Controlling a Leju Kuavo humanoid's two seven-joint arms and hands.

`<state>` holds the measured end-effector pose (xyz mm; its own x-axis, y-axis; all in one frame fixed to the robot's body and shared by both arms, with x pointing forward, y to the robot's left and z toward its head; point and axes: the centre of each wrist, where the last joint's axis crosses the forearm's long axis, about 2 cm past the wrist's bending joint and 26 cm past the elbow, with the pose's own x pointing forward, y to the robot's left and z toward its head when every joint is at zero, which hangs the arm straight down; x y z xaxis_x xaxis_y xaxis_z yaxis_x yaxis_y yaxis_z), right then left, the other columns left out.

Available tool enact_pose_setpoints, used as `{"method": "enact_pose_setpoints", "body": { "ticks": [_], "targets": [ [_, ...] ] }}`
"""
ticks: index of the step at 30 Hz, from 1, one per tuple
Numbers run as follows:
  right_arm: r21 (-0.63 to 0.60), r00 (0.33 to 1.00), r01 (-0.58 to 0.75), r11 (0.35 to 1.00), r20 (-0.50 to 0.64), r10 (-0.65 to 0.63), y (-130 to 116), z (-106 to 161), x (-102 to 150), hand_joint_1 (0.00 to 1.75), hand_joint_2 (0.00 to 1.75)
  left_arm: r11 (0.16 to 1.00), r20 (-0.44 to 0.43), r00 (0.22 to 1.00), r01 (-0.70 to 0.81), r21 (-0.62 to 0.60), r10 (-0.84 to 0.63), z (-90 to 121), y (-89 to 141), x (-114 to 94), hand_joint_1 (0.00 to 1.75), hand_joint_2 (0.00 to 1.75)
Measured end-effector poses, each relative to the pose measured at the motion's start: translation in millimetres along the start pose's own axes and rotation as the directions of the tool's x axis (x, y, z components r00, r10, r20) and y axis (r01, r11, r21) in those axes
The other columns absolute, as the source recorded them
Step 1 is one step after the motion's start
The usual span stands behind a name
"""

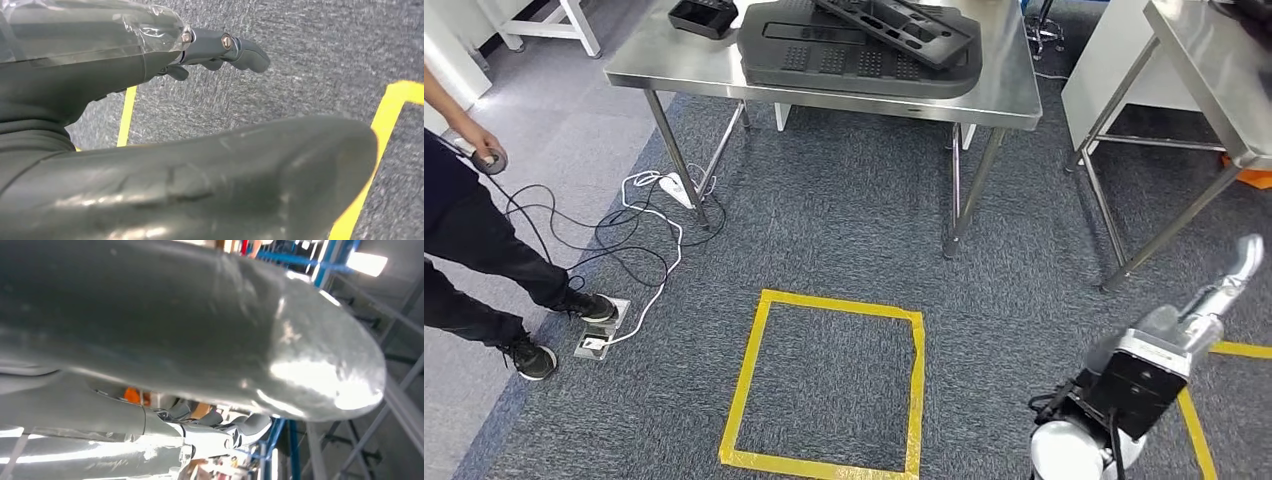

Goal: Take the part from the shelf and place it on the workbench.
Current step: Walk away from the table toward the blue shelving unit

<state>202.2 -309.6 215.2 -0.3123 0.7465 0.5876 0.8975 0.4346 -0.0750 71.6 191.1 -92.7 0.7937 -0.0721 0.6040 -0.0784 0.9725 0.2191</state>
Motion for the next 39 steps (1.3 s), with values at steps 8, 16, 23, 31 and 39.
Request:
{"method": "enact_pose_setpoints", "body": {
  "ticks": [8,16,23,31,39],
  "targets": [
    [-0.002,1.000,0.002,1.000,0.001,-0.002,-1.3,-0.4,1.3,0.00,0.00,1.000,0.001,1.000,0.000,0.000,0.000,0.0,-0.1,0.0,0.00,0.00],
    [0.000,1.000,0.005,1.000,-0.003,-0.005,-1.2,-0.1,2.1,0.00,0.00,1.000,0.002,1.000,0.002,0.000,-0.002,-0.1,0.1,-0.1,0.00,0.00],
    [-0.003,1.000,0.004,1.000,-0.001,-0.004,-2.6,-0.4,2.6,0.00,0.00,1.000,0.004,1.000,0.005,-0.004,-0.005,0.5,-0.7,-0.4,0.00,0.00],
    [-0.003,1.000,0.005,1.000,0.000,-0.005,-2.6,-0.8,2.6,0.00,0.00,1.000,0.003,1.000,0.002,-0.001,-0.002,0.1,-0.7,0.3,0.00,0.00],
    [-0.009,1.000,0.012,1.000,0.006,-0.012,-1.0,-3.6,4.2,0.00,0.00,1.000,0.002,1.000,-0.002,-0.001,0.002,0.8,-1.7,-0.2,0.00,0.00]
  ]
}}
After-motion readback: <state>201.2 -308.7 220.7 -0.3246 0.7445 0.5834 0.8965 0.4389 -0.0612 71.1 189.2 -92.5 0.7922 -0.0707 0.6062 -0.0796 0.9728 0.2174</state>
